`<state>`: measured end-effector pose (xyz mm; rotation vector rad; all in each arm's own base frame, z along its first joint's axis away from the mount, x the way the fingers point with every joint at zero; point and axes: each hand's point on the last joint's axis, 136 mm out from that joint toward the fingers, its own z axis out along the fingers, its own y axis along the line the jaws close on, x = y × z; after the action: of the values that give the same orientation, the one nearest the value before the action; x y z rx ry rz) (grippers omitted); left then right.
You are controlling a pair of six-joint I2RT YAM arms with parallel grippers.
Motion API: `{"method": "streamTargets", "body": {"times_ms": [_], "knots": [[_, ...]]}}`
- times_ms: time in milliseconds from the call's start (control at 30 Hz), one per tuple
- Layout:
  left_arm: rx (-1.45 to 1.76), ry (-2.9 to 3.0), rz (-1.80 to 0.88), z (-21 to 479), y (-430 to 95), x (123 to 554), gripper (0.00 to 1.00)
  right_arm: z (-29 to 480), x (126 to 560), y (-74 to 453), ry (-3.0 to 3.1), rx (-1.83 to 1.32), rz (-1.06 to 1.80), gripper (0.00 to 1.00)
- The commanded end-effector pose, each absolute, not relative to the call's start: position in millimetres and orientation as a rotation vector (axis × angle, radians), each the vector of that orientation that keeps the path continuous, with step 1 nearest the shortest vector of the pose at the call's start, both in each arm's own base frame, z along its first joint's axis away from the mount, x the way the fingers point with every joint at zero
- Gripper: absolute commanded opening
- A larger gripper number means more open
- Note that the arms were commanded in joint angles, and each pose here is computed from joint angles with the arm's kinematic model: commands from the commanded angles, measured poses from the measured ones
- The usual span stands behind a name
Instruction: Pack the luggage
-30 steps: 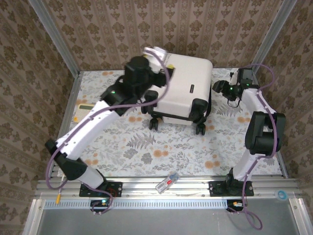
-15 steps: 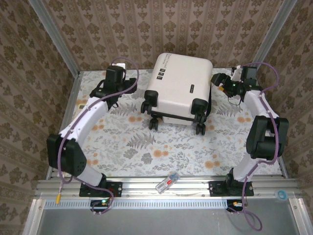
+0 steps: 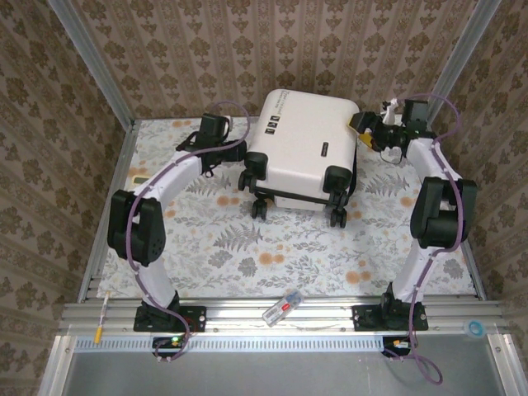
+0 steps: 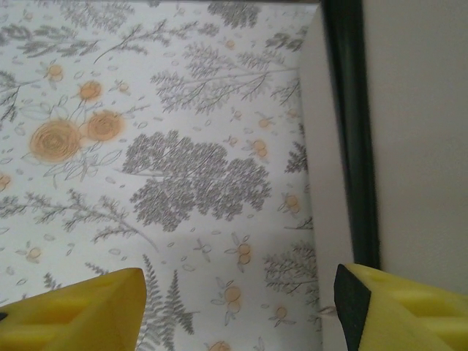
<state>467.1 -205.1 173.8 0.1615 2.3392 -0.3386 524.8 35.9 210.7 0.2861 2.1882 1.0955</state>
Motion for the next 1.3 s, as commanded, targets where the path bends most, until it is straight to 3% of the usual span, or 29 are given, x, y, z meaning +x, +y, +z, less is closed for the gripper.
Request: {"method": "streamTargets", "body": {"times_ms": [0,233,467,667,900,1133,1267], "knots": [[0.218,2.244,-0.526,199,-246,445,0.70,215,524,71,2.268,0.110,1.092,0.88],[0.359,2.163,-0.646,193,-312,379,0.70,213,517,157,2.402,-0.202,1.038,0.85],[0.404,2.043,-0.604,191,-339,322,0.70,208,479,250,2.470,-0.552,1.030,0.83],[0.433,1.939,-0.507,204,-350,299,0.71,218,441,307,2.449,-0.792,1.076,0.80],[0.437,1.867,-0.435,237,-336,298,0.75,261,468,272,2.368,-0.647,0.985,0.81],[0.463,1.814,-0.382,288,-308,310,0.81,318,477,190,2.224,-0.376,0.903,0.87],[0.408,1.884,-0.449,303,-276,338,0.86,333,458,129,2.154,-0.174,0.843,0.92]]}}
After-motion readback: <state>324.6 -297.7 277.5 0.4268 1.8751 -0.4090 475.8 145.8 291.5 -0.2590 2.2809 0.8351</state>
